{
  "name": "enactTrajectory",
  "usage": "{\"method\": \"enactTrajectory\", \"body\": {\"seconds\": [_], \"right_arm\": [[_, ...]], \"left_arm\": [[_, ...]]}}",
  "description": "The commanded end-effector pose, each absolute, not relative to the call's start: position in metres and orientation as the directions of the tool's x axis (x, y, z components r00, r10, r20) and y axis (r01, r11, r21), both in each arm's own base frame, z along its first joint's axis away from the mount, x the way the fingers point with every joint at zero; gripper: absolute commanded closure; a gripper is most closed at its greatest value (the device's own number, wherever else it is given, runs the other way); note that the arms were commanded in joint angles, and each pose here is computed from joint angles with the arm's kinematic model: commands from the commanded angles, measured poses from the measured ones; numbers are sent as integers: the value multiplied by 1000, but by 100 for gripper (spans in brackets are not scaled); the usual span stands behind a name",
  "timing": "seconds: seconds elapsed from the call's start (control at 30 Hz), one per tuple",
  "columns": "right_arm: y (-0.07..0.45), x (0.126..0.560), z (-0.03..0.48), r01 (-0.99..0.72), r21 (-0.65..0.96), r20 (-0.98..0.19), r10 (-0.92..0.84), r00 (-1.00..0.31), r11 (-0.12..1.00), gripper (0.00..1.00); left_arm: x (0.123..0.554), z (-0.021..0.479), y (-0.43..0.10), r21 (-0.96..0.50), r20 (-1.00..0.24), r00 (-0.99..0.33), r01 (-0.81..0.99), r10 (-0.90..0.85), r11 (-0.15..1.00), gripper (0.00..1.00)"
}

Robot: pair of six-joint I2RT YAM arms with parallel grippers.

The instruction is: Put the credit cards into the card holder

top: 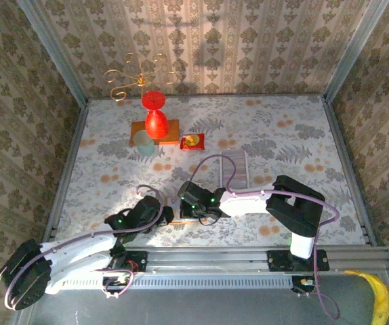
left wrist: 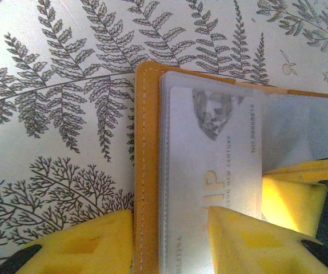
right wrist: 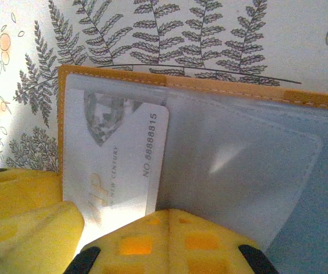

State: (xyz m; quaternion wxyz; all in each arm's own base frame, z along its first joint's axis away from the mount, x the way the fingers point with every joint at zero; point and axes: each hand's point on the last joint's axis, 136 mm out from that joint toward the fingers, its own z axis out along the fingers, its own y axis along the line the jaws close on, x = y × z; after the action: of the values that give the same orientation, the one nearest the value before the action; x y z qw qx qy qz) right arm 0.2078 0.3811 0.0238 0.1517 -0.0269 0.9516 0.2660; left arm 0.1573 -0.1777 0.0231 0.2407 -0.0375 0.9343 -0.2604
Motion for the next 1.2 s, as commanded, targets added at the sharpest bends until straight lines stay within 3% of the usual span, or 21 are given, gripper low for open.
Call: {"method": "enactTrajectory", "body": {"seconds": [0.0,0.3,0.6,1.17], "right_arm": [[403,202,54,-188,585,-329,19,-944,789,99],[351,204,75,-173,432,-401,17,-916,885,78],[337,192,51,-92,455,-335,74,-939,886,59],[335,200,30,-43,445,-318,112,-942,895,59]], "left_arm": [[137,-4,-158,-430,-371,-917,28,-149,903,60],[136,-7,-151,-393,-371,-918,21,-138,919,62],[135,-10,-149,-388,-368,-920,21,-134,922,63],[134,-11,-150,-390,-362,-922,17,-137,921,64]]}}
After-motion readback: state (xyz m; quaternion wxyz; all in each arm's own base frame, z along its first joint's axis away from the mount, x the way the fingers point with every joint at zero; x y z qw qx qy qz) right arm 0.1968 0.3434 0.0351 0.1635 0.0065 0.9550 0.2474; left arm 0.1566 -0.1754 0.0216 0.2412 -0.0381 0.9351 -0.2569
